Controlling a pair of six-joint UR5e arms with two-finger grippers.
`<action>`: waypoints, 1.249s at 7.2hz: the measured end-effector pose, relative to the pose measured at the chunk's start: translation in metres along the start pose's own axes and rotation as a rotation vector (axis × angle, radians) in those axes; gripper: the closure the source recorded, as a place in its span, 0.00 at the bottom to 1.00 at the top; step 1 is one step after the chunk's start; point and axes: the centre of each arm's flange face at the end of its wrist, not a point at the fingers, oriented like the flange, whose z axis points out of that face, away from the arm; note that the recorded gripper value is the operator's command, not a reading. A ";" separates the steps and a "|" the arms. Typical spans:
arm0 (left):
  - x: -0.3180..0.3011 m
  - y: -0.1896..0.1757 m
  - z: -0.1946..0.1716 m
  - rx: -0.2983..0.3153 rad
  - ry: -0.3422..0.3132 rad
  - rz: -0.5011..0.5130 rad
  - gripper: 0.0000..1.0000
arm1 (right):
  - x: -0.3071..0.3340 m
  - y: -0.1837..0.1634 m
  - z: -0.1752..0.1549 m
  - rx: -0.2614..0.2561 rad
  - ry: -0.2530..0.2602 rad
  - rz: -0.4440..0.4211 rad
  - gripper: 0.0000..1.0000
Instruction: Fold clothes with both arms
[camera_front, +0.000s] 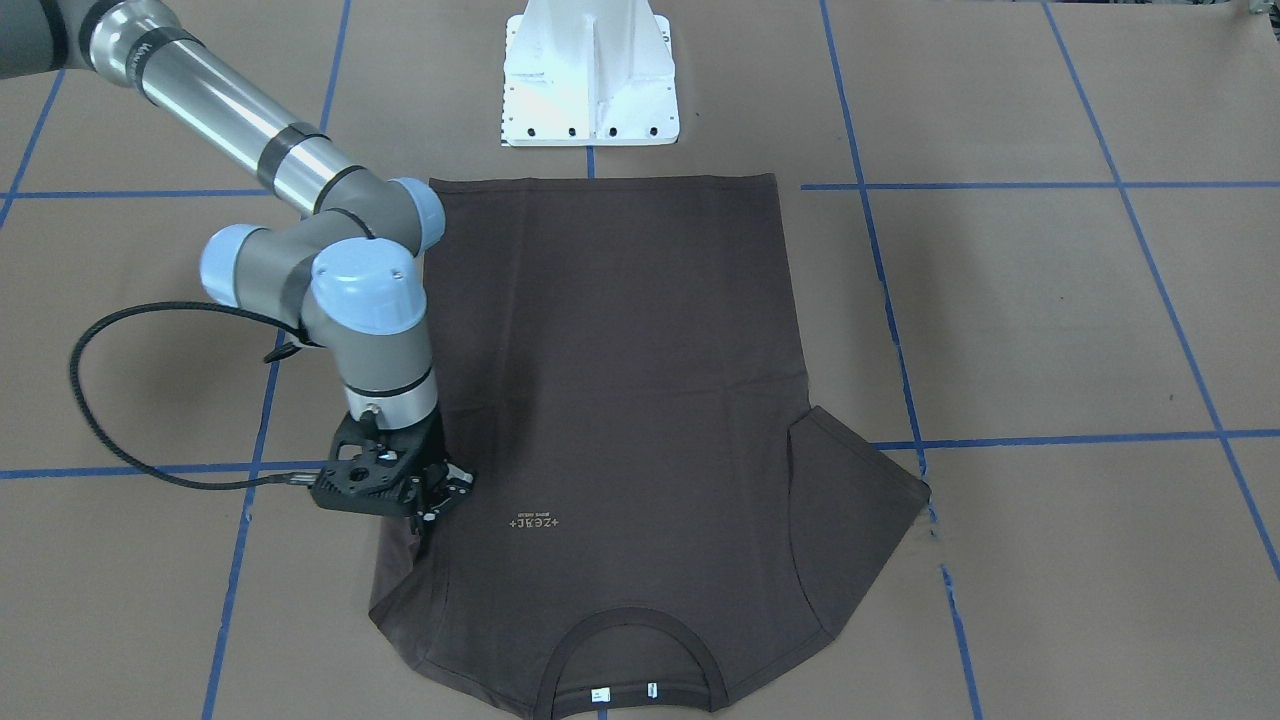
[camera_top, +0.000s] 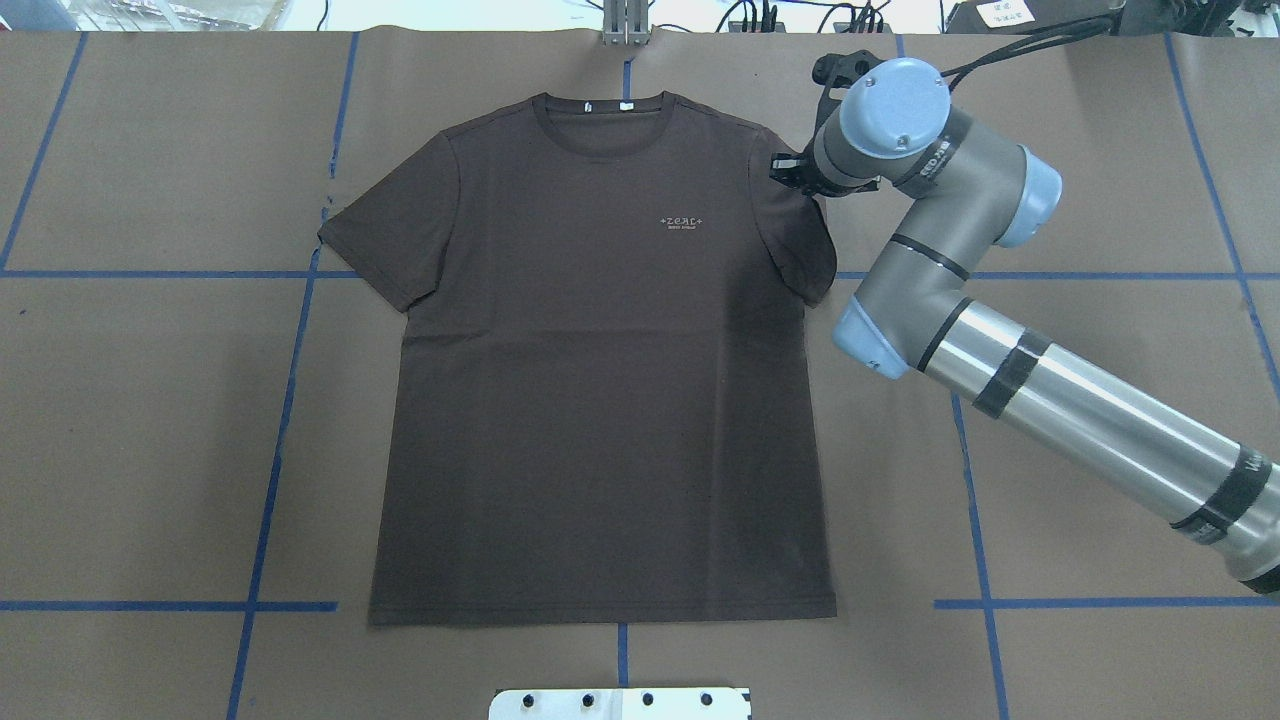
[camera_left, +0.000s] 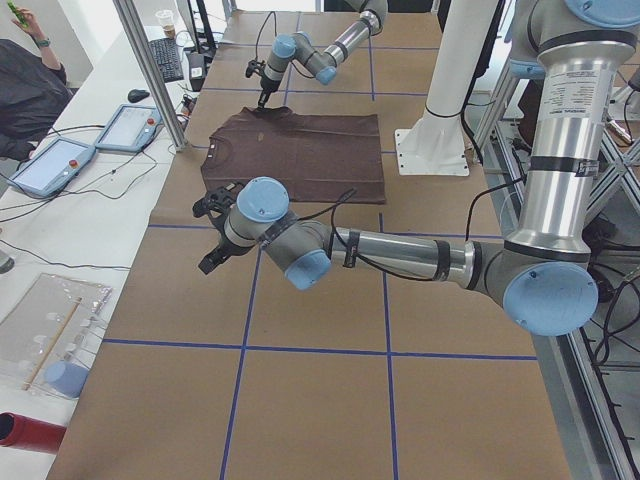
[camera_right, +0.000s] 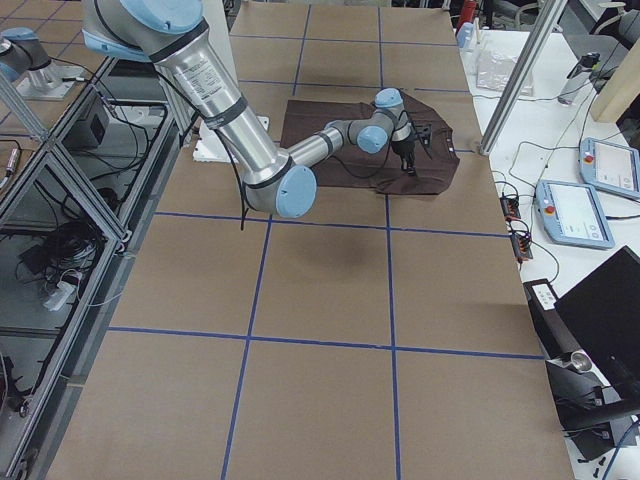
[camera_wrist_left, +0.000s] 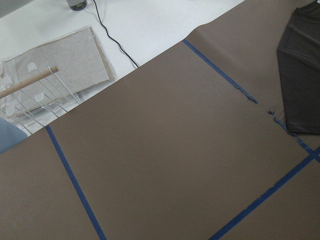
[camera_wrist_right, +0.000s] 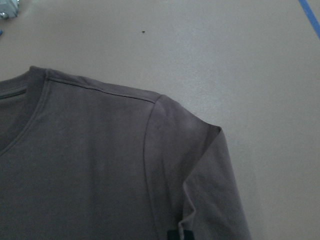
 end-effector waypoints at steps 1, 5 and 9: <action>0.000 0.000 0.000 0.000 0.000 0.000 0.00 | -0.015 0.005 0.001 0.007 0.003 0.005 1.00; 0.000 0.000 0.000 -0.001 0.000 0.000 0.00 | -0.040 0.008 0.004 0.019 0.010 0.011 1.00; 0.000 0.001 0.000 -0.002 0.000 -0.001 0.00 | -0.047 0.007 0.001 0.022 0.004 0.041 0.01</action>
